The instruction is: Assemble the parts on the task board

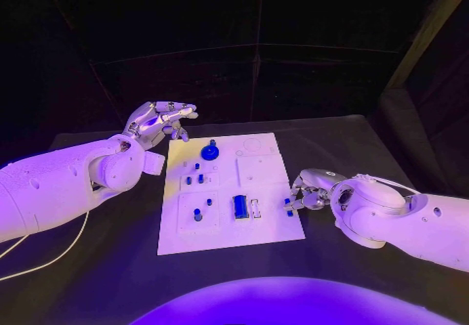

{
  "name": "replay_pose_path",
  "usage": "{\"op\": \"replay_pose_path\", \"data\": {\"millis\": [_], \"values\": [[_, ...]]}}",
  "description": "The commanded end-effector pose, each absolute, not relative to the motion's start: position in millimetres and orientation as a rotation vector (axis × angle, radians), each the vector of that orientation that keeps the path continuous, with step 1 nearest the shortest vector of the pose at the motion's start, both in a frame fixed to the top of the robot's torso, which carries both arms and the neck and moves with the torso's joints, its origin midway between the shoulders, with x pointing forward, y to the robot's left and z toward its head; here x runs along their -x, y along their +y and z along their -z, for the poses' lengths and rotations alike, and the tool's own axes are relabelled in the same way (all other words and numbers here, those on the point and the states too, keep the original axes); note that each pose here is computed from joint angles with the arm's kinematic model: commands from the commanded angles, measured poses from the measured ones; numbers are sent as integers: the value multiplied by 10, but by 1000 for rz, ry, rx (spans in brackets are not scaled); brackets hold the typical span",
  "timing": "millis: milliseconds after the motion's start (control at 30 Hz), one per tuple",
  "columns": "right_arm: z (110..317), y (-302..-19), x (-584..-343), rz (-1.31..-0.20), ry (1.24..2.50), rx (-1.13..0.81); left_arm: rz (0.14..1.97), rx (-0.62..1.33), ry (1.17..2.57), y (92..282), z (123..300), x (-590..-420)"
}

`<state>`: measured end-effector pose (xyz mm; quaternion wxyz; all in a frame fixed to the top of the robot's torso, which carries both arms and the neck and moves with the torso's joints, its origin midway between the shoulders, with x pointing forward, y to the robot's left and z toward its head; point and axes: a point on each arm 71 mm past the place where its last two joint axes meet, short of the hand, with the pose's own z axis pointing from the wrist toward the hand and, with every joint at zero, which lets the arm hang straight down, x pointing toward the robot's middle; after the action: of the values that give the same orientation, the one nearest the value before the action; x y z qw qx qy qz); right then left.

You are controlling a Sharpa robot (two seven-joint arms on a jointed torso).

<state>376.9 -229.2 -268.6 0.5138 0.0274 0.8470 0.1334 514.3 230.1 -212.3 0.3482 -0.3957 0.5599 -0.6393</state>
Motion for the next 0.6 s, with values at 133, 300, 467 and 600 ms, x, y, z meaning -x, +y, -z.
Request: {"op": "replay_pose_path", "data": {"millis": [133, 300, 467, 600], "values": [[2707, -2291, -3762, -268, 2055, -22, 1675, 1026, 1448, 2299, 2112, -5140], [2731, -2247, -3761, -268, 2065, -6, 1675, 1026, 1448, 2300, 2115, -5139], [2785, -2212, -3762, -264, 2082, 4, 1675, 1027, 1449, 2299, 2116, -5138], [2826, -2191, -3775, -250, 2090, 12, 1675, 1027, 1449, 2300, 2117, -5137]]}}
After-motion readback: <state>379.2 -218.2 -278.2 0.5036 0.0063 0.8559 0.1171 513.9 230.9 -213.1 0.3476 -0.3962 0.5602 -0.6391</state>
